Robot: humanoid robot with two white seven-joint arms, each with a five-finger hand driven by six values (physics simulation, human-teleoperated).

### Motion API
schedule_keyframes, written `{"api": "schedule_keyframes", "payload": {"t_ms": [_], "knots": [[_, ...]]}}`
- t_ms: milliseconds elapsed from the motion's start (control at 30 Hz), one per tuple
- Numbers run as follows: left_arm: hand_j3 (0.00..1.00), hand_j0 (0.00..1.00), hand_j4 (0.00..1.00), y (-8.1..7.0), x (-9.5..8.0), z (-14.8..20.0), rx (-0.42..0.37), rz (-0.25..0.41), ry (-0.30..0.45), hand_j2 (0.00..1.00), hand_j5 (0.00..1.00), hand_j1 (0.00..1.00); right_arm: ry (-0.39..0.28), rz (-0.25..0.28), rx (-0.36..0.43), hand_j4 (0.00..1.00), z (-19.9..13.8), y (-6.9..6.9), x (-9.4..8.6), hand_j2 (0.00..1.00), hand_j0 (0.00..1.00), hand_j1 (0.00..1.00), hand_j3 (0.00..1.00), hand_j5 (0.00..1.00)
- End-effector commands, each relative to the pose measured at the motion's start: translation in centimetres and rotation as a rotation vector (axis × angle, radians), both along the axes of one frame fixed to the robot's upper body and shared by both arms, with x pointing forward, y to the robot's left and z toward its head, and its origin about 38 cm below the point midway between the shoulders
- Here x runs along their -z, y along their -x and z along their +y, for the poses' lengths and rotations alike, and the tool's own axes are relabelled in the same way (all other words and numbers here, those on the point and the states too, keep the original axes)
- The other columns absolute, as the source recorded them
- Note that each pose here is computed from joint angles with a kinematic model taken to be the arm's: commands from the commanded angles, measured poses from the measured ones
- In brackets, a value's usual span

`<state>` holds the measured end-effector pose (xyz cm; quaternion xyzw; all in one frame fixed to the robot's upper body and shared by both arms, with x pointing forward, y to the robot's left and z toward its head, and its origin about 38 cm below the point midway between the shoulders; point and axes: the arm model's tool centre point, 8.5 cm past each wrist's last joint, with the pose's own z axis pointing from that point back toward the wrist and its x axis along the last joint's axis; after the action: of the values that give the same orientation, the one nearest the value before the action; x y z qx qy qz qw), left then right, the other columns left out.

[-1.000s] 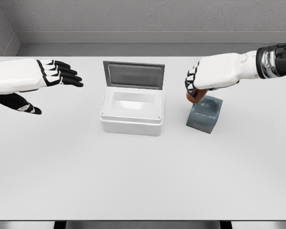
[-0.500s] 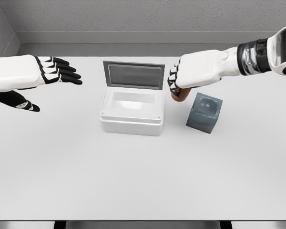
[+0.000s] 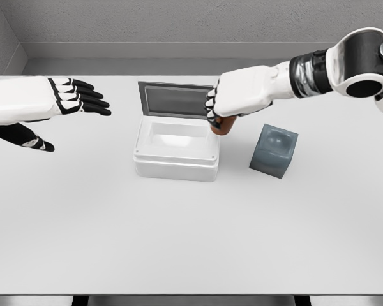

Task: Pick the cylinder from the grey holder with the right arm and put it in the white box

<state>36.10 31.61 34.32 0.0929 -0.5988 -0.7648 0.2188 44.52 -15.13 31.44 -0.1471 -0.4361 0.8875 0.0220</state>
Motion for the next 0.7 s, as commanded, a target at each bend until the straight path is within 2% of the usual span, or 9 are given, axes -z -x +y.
{"api": "schedule_keyframes", "payload": {"t_ms": [0, 300, 667], "knots": [[1.0, 1.0, 1.0, 0.0, 0.0, -0.1, 0.0, 0.003, 0.007, 1.0, 1.0, 1.0, -0.005, 0.001, -0.01, 0.51, 0.6, 0.0, 0.0, 0.51, 0.51, 0.51, 0.51, 0.51], [1.0, 1.0, 1.0, 0.1, 0.0, -0.2, 0.005, 0.003, 0.01, 1.0, 1.0, 1.0, -0.008, -0.008, -0.042, 0.51, 3.2, -0.4, 0.0, 0.51, 0.51, 0.51, 0.51, 0.51], [1.0, 1.0, 1.0, 0.1, -0.1, 0.0, 0.001, 0.003, 0.005, 1.0, 1.0, 1.0, 0.002, -0.004, -0.01, 0.51, 3.2, -1.6, 0.6, 0.51, 0.51, 0.51, 0.51, 0.51]]}}
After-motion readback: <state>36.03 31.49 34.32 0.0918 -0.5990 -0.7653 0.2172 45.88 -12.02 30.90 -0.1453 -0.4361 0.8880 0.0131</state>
